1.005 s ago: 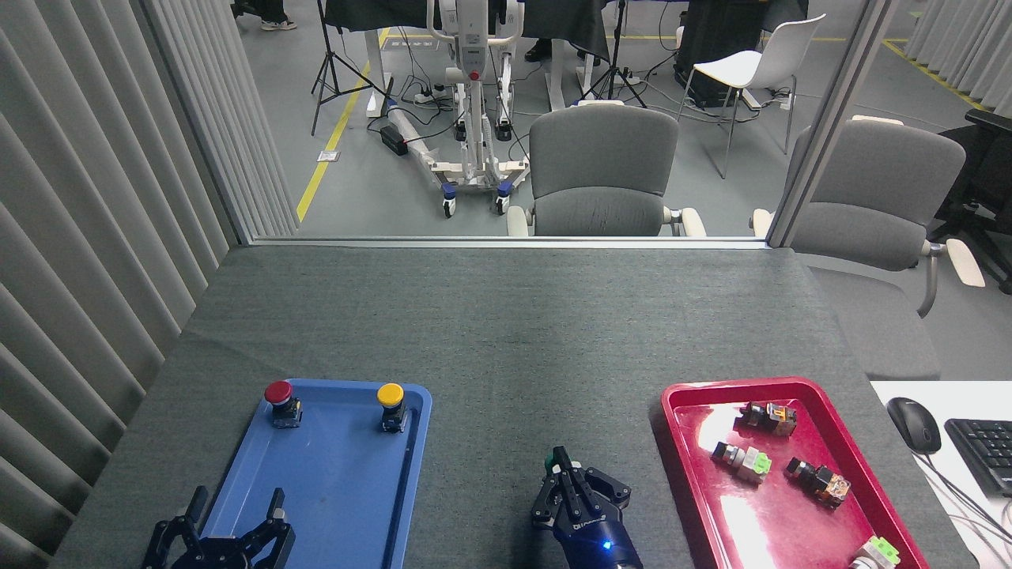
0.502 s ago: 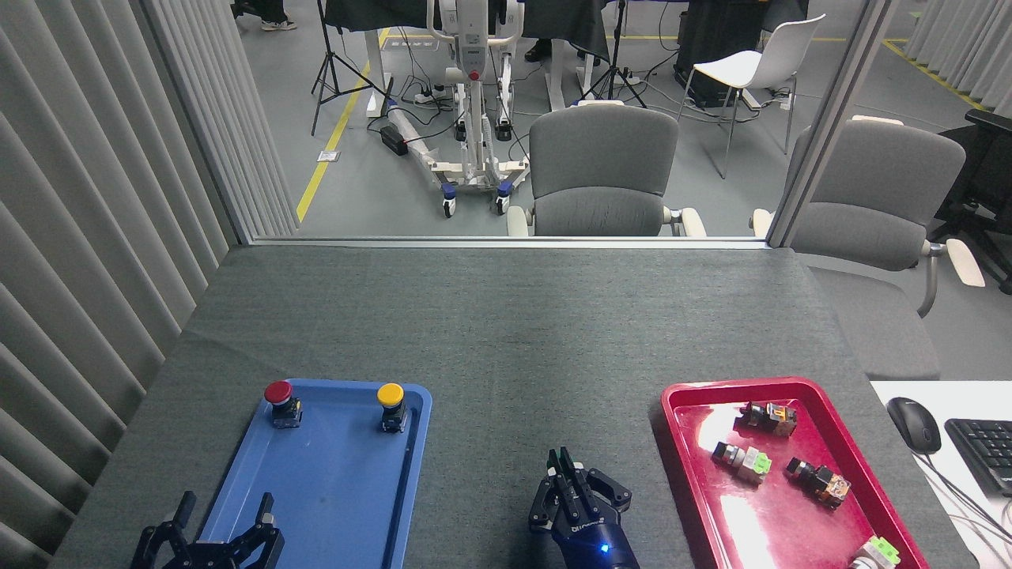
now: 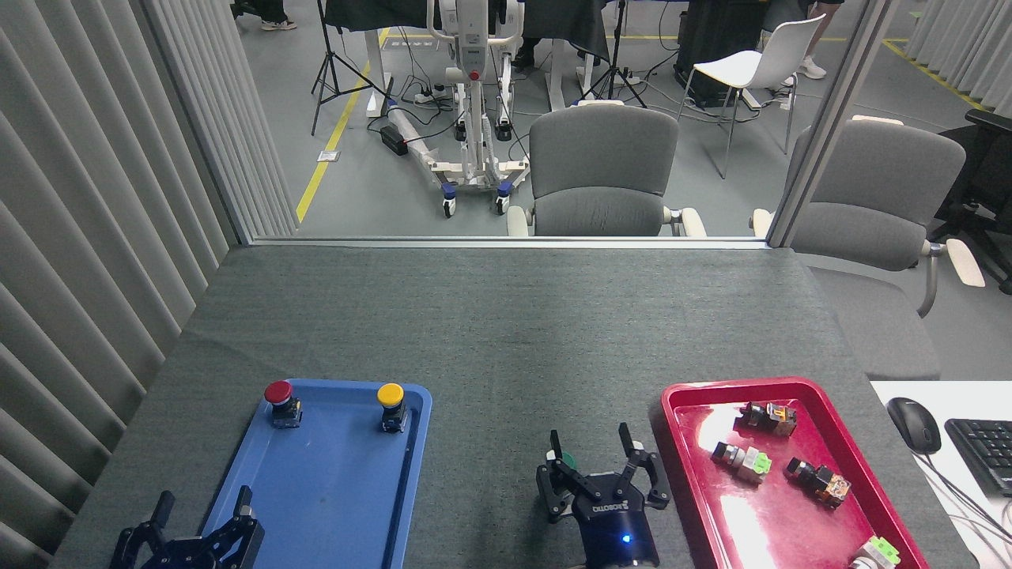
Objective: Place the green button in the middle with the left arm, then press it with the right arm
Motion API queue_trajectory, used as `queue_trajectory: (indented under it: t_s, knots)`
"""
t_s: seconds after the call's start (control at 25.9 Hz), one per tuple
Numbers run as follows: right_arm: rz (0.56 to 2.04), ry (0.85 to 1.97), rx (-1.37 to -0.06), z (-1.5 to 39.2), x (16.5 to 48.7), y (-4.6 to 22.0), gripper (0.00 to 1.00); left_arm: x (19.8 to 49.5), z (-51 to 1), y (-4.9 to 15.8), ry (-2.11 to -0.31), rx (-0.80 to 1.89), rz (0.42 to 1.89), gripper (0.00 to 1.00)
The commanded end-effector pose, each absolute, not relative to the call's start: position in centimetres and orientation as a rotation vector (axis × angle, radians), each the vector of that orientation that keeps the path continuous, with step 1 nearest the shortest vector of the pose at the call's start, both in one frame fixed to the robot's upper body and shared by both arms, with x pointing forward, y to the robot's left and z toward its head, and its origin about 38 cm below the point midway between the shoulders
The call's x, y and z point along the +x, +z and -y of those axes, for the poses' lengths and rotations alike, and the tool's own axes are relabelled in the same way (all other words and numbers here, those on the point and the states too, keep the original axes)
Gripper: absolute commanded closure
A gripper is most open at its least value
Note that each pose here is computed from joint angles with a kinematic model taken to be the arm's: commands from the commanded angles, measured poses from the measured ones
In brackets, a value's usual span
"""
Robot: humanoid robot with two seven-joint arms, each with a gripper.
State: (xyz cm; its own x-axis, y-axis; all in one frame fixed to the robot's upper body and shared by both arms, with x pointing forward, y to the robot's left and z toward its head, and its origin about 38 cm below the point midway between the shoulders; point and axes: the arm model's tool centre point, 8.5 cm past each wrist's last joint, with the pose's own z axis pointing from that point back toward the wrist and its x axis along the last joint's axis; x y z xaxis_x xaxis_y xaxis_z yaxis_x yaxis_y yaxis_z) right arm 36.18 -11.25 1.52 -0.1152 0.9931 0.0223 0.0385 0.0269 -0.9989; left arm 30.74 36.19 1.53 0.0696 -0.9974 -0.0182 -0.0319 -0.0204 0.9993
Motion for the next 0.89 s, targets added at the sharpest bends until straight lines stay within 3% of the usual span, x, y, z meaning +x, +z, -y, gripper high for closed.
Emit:
queue_trajectory:
  t_s: [0.0,0.23,0.35,0.43,0.58,0.85]
  knots:
    - [1.257,1.201,-1.207,15.1,35.2,0.6,0.02,31.7,-36.2,1.9,-1.173,1.219,1.151,0.01]
    - [1.122,1.149,-1.297,22.2,33.7,0.0,0.02,34.0,-35.6,4.3,-1.184,1.230,1.245,0.00]
    - [1.107,1.138,-1.318,23.3,33.4,0.2,0.02,34.0,-36.0,4.5,-1.183,1.236,1.226,0.00]
    - [1.096,1.155,-1.330,24.0,33.3,0.2,0.02,34.1,-36.4,6.1,-1.179,1.277,1.219,0.00]
    - [1.096,1.164,-1.333,24.2,33.3,0.2,0.02,34.6,-36.2,7.0,-1.172,1.285,1.234,0.00]
    - [1.140,1.216,-1.317,24.8,32.5,0.6,0.02,34.5,-36.1,6.5,-1.180,1.274,1.229,0.00]
